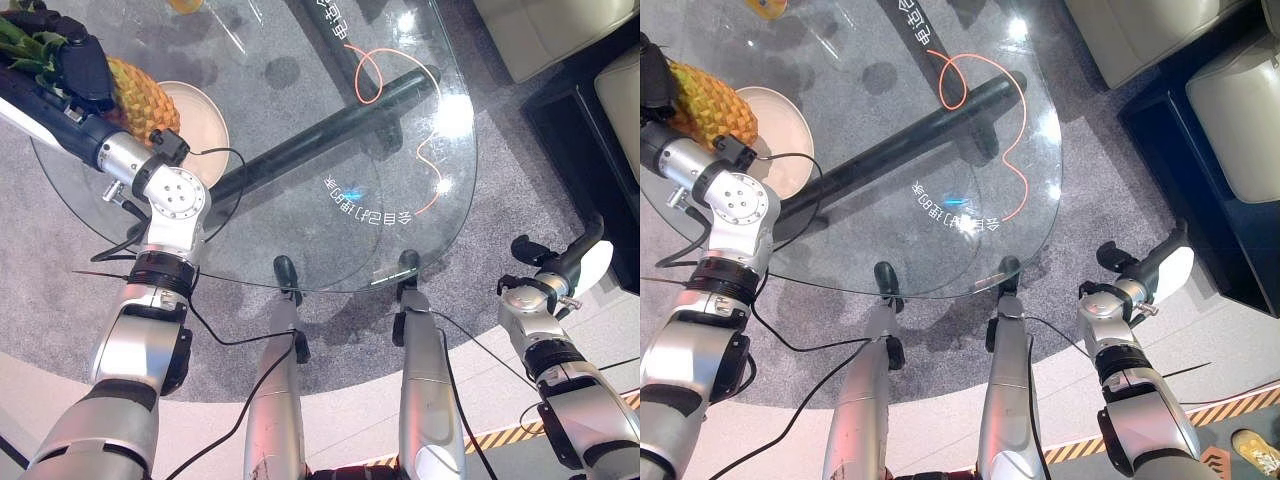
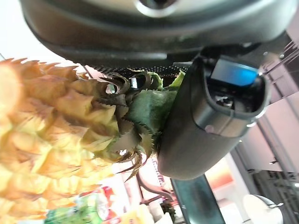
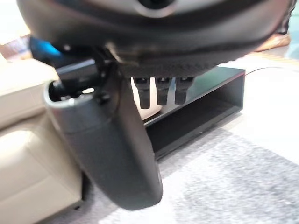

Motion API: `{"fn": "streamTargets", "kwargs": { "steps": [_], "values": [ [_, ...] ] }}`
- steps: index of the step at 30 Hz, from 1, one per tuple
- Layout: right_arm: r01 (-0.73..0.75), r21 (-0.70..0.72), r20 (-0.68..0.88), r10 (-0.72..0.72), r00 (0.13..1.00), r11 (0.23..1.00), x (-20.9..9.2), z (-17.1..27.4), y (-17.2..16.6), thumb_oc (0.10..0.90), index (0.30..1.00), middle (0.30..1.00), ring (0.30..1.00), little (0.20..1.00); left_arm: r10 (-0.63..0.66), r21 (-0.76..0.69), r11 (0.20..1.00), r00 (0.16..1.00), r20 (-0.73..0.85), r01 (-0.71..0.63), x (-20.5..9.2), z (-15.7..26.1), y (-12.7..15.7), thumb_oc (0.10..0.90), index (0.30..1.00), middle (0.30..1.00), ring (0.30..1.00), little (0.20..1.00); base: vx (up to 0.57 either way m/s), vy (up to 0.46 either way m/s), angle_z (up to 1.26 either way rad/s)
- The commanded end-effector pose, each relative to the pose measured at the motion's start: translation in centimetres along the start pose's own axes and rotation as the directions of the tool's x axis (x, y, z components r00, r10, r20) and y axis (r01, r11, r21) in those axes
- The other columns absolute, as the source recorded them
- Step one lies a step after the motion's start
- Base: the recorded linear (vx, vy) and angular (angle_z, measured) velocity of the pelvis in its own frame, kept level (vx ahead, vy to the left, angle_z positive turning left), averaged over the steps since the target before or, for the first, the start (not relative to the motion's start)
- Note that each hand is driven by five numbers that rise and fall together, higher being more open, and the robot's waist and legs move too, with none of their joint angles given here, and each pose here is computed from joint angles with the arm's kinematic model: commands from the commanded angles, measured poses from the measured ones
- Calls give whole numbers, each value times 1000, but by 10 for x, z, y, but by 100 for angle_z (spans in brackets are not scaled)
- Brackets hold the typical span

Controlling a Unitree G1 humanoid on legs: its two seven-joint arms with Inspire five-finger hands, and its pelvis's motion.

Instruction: Pick up the fruit to the plate

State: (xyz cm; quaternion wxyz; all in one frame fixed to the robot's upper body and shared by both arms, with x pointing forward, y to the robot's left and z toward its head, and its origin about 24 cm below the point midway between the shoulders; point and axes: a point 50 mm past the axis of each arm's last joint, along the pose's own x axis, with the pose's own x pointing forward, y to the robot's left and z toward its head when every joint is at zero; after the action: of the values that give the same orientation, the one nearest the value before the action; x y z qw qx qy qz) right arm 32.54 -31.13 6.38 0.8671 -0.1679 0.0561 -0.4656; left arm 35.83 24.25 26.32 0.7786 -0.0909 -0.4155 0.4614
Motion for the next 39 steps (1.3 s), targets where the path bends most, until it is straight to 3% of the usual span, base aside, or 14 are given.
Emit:
{"fn": "streamTargets", "kwargs": {
  "steps": [1, 12, 39],
  "values": [
    [42, 20, -25, -42, 999, 999, 10, -6, -14, 800, 900, 900, 900, 900, 62, -108, 993, 982, 179, -43, 50, 47, -7, 100, 300, 300, 300, 200, 0, 0, 0],
    [-13, -47, -33, 12, 999, 999, 6, -16, -9, 800, 900, 900, 900, 900, 41, -17, 999, 990, 138, -39, 58, 35, -4, 100, 300, 300, 300, 200, 0, 0, 0],
    [-94, -65, -25, 92, 995, 993, -4, -13, 7, 800, 900, 900, 900, 900, 4, 13, 1000, 988, 154, -6, 66, 39, -7, 100, 300, 300, 300, 200, 0, 2, 0]
  ]
}}
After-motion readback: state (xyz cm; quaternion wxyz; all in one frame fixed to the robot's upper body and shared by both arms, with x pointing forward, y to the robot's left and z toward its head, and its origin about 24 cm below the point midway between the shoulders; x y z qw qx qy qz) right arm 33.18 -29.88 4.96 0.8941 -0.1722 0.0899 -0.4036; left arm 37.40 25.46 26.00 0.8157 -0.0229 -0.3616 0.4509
